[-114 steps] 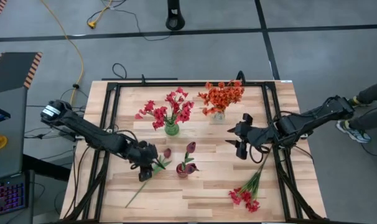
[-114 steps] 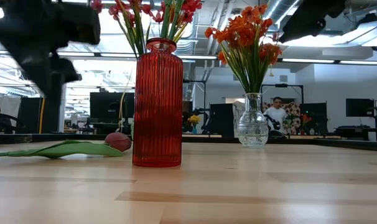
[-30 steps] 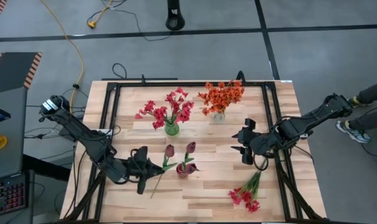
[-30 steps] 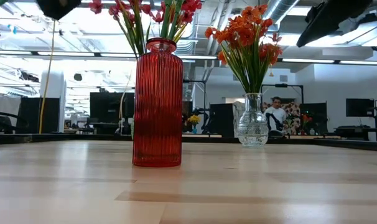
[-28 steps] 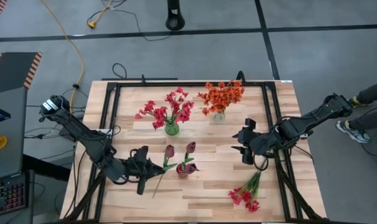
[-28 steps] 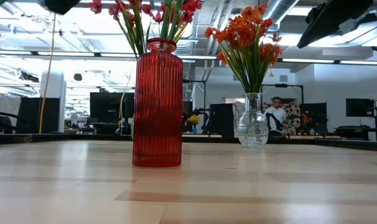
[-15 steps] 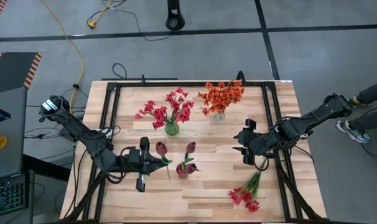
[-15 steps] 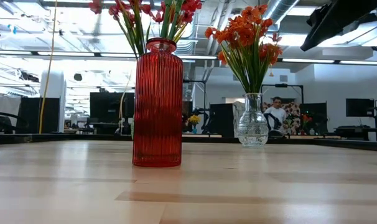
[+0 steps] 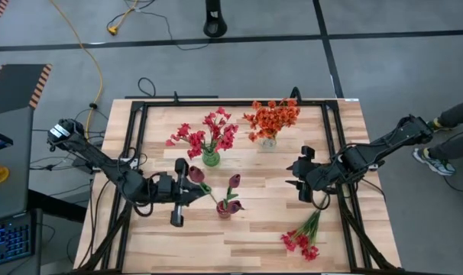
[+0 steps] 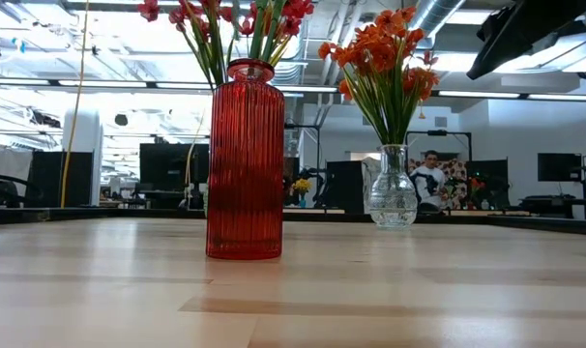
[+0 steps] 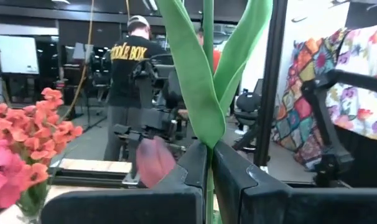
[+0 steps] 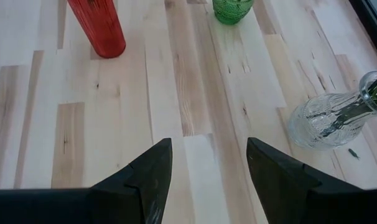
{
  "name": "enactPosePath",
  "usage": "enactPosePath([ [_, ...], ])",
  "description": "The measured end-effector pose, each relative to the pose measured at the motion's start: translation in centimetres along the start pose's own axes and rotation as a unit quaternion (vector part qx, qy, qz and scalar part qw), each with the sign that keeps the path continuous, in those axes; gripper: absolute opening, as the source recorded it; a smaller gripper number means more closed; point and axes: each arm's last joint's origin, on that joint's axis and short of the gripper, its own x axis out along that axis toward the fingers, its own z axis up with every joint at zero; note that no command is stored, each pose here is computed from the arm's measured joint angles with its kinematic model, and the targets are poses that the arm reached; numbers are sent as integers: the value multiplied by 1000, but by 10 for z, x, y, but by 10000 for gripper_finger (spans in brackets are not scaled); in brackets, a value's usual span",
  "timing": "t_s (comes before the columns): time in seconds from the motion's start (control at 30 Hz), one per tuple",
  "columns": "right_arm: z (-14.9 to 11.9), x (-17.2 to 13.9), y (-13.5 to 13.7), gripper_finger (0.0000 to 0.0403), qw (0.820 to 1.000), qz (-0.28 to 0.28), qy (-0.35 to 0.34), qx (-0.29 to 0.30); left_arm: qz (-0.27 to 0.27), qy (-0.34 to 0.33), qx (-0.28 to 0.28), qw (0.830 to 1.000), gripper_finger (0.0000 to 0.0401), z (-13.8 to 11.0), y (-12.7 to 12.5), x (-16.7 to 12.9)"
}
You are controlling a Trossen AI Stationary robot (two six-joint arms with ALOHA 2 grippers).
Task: Sort flowers into vase by color
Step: Put the red flower into the red vase
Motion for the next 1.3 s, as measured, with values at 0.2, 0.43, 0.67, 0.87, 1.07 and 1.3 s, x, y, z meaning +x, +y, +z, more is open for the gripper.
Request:
enactPosePath([
  [0.2, 0, 0, 0, 234, 1000, 0, 0, 0, 3, 7, 10, 1000, 0, -8, 5, 9],
  [0.43, 0, 0, 0, 234, 1000, 0, 0, 0, 5, 18, 13, 1000, 0, -13, 5, 11],
  [0.67, 0, 0, 0, 234, 1000, 0, 0, 0, 6, 56, 12, 998, 3, -21, 5, 10],
  [0.87, 0, 0, 0, 234, 1000, 0, 0, 0, 6, 87, 16, 996, 16, -28, 5, 9],
  [1.07, 0, 0, 0, 234, 1000, 0, 0, 0, 6, 97, 22, 995, 43, -30, 6, 9],
  [1.3, 0, 0, 0, 234, 1000, 2, 1, 0, 8, 100, 3, 995, 127, -31, 6, 9],
])
